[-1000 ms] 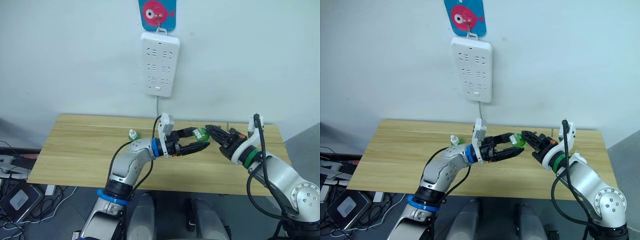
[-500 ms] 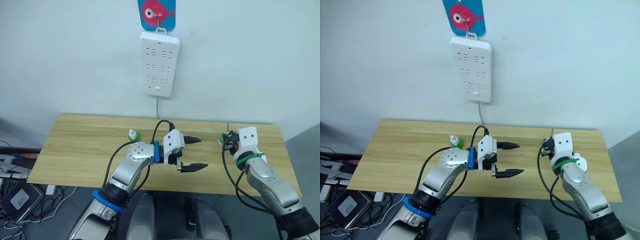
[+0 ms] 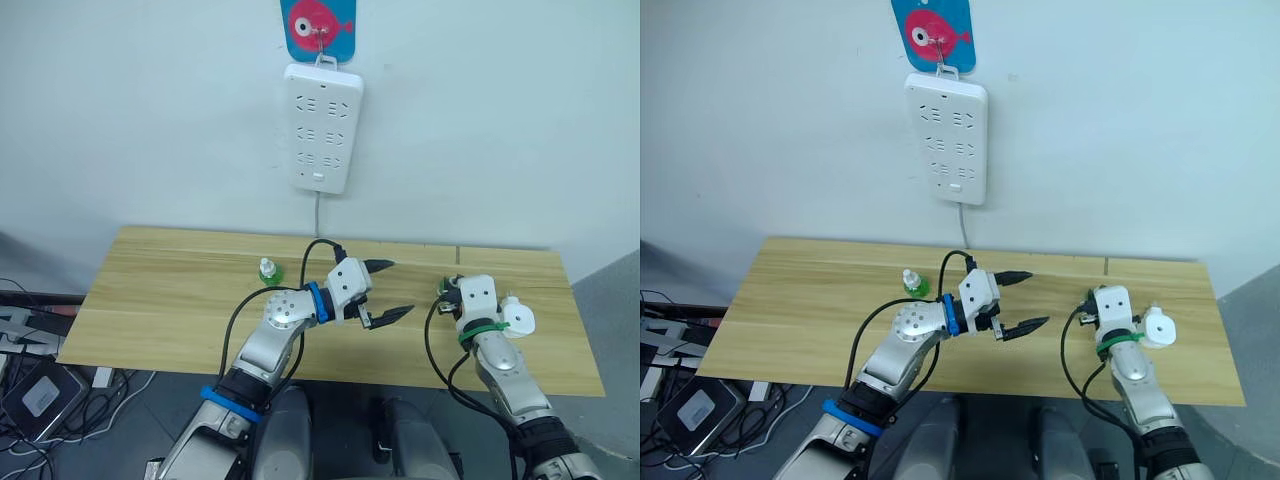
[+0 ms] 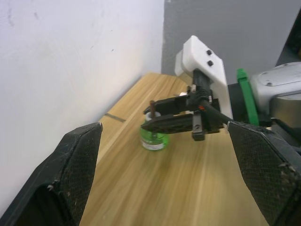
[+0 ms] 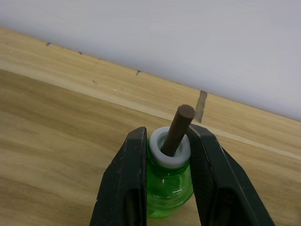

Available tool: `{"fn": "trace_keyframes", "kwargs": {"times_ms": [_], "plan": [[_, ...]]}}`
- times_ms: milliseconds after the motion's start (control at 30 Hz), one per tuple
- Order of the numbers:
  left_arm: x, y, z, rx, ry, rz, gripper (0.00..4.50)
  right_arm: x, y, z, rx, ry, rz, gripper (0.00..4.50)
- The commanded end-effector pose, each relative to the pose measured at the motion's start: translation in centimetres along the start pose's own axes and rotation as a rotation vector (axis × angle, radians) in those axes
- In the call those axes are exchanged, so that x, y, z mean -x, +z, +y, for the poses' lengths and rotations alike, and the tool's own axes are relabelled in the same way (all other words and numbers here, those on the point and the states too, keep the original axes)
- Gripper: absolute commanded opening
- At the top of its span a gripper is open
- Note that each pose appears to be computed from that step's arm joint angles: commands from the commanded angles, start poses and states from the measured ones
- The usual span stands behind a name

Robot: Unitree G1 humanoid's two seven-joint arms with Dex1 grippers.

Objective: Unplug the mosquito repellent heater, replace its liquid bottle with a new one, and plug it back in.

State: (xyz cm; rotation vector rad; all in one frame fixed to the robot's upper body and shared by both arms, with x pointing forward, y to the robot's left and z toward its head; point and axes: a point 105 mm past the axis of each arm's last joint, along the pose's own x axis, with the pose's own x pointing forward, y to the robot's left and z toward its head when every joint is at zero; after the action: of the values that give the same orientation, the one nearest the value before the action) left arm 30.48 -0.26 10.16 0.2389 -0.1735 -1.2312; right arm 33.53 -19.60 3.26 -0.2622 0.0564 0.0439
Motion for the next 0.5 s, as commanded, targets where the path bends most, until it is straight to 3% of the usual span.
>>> {"fn": "trace_keyframes", "kwargs": {"times_ms": [33,200,300,400,500], "plan": [[-0.2,0.6,-0.6,-0.015,-0.02,-0.031,4.5,0.3,0.5,-0.6,0.001,-0.01,-0.036,1.57],[0.0,0.1,-0.1,-0.023,0.022,-0.016,4.5,1.3,2.6,-1.7,0.024,-0.012,-0.12,3.32],[1.4,-1.5,0.3,-0.018,0.096,0.027,4.5,2.5,5.6,-1.9,0.032,-0.001,-0.207,4.39],[3.6,-3.4,0.1,-0.01,0.165,0.081,4.5,3.3,8.7,-1.4,0.04,0.026,-0.283,4.45],[6.8,-5.3,0.0,0.044,0.347,0.122,4.5,3.4,11.7,1.7,-0.023,0.244,-0.302,4.45]]}}
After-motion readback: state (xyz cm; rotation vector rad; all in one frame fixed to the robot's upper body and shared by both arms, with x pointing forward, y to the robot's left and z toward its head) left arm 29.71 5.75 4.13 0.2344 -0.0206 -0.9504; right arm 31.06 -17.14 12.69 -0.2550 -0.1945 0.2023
